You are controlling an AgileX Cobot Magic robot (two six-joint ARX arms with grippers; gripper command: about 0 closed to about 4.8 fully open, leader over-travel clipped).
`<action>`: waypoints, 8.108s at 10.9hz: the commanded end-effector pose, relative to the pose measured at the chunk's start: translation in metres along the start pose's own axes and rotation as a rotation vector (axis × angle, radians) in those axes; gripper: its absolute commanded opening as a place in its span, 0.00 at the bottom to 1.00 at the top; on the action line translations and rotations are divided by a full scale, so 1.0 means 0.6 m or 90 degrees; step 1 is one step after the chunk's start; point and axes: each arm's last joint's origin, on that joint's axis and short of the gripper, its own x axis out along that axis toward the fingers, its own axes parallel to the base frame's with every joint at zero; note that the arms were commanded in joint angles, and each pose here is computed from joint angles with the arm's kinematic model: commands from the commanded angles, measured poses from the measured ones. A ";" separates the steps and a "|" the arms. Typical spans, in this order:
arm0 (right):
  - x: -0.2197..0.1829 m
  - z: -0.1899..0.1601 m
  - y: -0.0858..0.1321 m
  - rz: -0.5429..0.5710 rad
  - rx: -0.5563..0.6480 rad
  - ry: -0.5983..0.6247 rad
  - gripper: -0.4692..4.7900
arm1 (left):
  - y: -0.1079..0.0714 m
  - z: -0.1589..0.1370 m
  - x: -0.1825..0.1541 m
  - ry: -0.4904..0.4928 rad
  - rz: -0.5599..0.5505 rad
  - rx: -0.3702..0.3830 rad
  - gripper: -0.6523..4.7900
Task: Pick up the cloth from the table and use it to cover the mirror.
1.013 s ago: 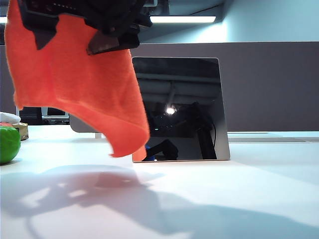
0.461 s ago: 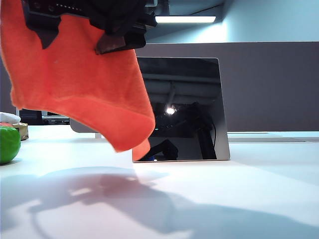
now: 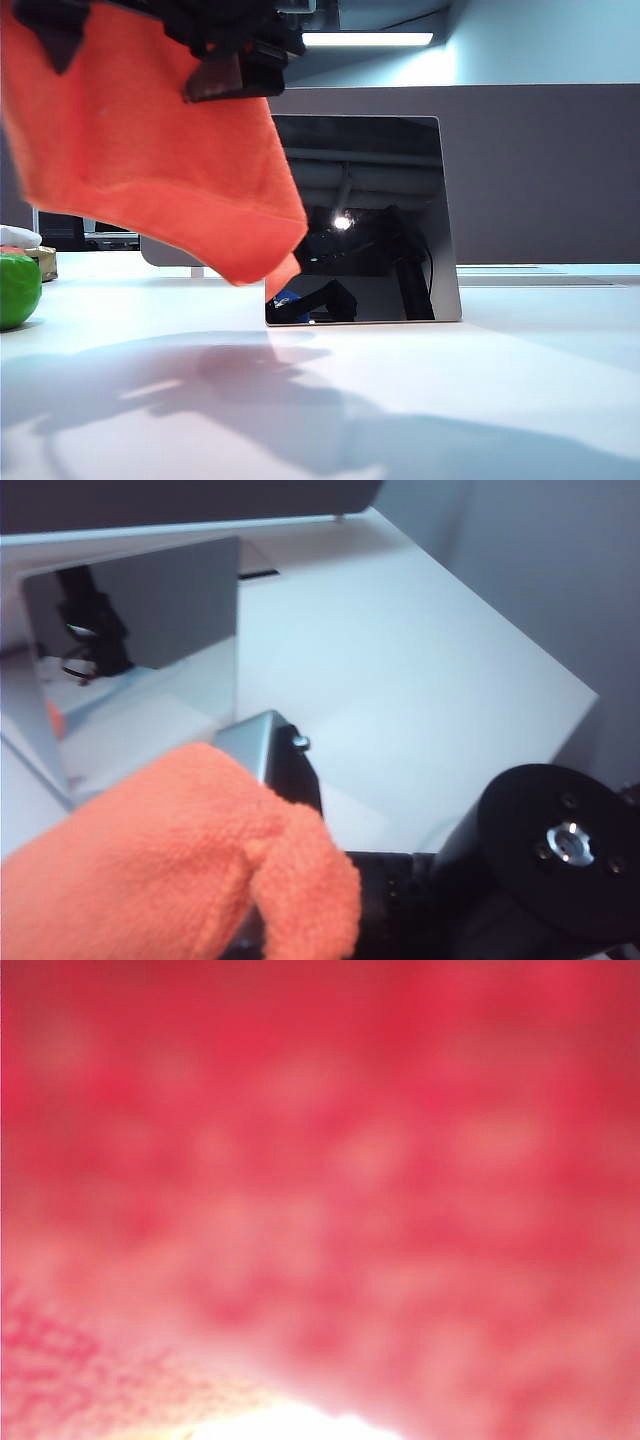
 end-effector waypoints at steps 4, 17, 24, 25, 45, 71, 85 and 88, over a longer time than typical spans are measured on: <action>-0.004 0.011 0.006 -0.012 0.033 -0.033 0.98 | -0.010 0.000 -0.007 0.007 -0.078 -0.021 0.11; -0.007 0.012 -0.013 -0.253 0.038 -0.062 0.98 | -0.023 -0.003 -0.030 -0.023 -0.061 -0.007 0.11; -0.008 0.012 -0.016 -0.290 0.038 -0.067 0.79 | -0.014 -0.002 -0.030 -0.047 0.052 0.000 0.11; -0.008 0.012 -0.015 -0.287 0.038 -0.066 0.43 | -0.011 0.003 -0.030 -0.069 0.103 0.027 0.11; -0.001 -0.009 -0.042 -0.308 -0.131 0.054 0.59 | 0.046 0.026 0.012 -0.045 0.475 0.167 0.11; 0.019 -0.011 -0.089 -0.314 -0.293 0.107 0.82 | 0.042 0.024 0.016 -0.045 0.403 0.157 0.11; -0.080 0.101 -0.126 -0.445 -0.326 0.018 0.09 | 0.067 0.049 0.061 -0.080 0.395 0.166 0.11; -0.093 0.098 -0.172 -0.474 -0.350 0.092 0.09 | 0.109 0.061 0.140 -0.084 0.316 0.126 0.11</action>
